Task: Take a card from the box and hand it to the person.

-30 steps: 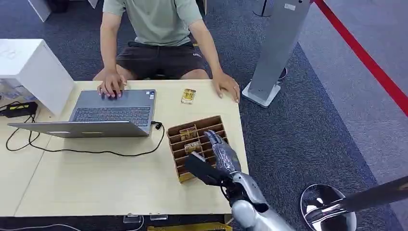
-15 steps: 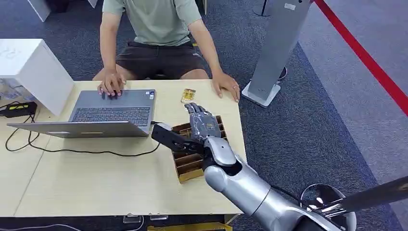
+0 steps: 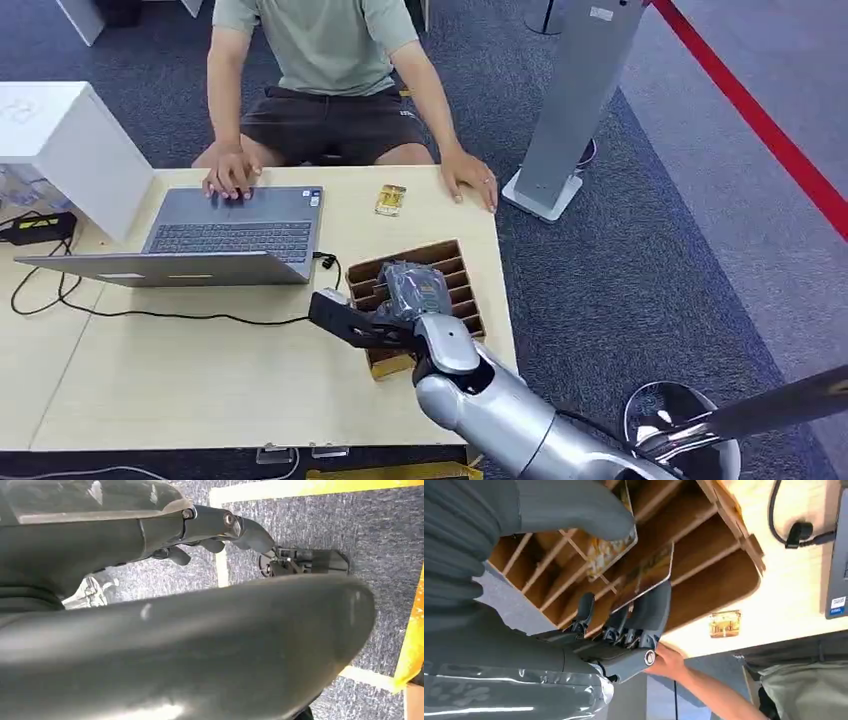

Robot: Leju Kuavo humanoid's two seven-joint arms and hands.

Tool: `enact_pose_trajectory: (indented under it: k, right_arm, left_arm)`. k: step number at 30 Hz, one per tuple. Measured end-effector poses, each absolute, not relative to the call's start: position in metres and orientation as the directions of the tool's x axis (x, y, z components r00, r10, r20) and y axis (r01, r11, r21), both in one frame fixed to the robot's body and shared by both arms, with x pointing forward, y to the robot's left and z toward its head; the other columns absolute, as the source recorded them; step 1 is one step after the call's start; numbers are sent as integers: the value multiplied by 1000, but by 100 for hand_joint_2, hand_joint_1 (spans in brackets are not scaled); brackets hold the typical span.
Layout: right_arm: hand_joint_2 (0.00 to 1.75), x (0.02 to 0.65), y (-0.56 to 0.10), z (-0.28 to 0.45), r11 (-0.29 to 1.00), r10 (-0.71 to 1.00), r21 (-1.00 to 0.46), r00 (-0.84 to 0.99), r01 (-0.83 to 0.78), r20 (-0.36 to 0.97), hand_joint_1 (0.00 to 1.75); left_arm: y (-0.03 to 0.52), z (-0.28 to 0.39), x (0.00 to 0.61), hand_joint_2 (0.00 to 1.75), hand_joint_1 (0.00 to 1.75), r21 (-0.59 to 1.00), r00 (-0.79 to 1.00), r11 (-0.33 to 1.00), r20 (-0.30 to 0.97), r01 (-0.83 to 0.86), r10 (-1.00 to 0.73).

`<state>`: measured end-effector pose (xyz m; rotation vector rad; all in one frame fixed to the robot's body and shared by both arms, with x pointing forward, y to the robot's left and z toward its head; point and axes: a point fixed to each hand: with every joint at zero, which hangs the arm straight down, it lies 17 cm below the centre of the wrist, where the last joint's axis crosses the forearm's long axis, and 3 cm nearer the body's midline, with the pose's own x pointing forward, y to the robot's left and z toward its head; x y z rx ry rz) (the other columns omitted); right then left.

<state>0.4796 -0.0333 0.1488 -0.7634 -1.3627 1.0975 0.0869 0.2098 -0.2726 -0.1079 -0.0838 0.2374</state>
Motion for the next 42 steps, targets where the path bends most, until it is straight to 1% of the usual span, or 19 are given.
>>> enact_pose_trajectory:
  k: [11,12,13,16,18,19,21,23,30,31,35,36,42]
  right_arm:
    - [175,462,-46,156,375,910,-917,-136,-136,392,80]
    - [175,462,-47,157,377,909,-917,-137,-134,394,86]
    - [175,461,-47,158,378,908,-916,-139,-132,395,86]
    - [175,460,-49,162,381,907,-916,-144,-124,396,96]
    - [175,460,-50,164,382,906,-916,-148,-119,397,96]
    - [175,460,-50,164,382,906,-917,-150,-117,396,101]
    - [175,461,-50,165,379,906,-919,-156,-112,393,94]
    - [175,460,-50,167,379,906,-919,-160,-109,393,93]
    - [175,460,-53,165,380,905,-918,-158,-110,394,94]
    - [175,460,-53,164,381,905,-918,-158,-109,394,87]
    - [175,461,-55,162,378,907,-919,-155,-110,391,87]
    - [175,460,-55,162,378,907,-919,-154,-111,391,82]
    - [175,460,-55,162,378,907,-919,-154,-111,391,82]
  left_arm:
    - [209,-272,87,0,0,-126,967,964,73,-234,244]
    - [209,-272,87,0,0,-127,967,964,73,-234,244]
    - [209,-272,86,0,0,-127,967,964,73,-234,244]
    - [209,-272,86,0,0,-127,967,964,73,-234,244]
    - [209,-272,86,0,0,-127,967,964,73,-234,244]
    - [209,-272,86,0,0,-127,967,964,73,-234,244]
    - [209,-272,86,0,0,-127,967,964,73,-234,245]
    - [209,-272,86,0,0,-127,967,963,72,-236,246]
    - [208,-272,87,0,0,-133,967,963,73,-232,243]
    - [208,-272,87,0,0,-134,967,964,73,-232,243]
    - [207,-272,87,0,0,-135,968,965,74,-227,238]
    - [207,-272,87,0,0,-135,969,965,74,-226,237]
    - [207,-272,87,0,0,-135,969,965,74,-226,237]
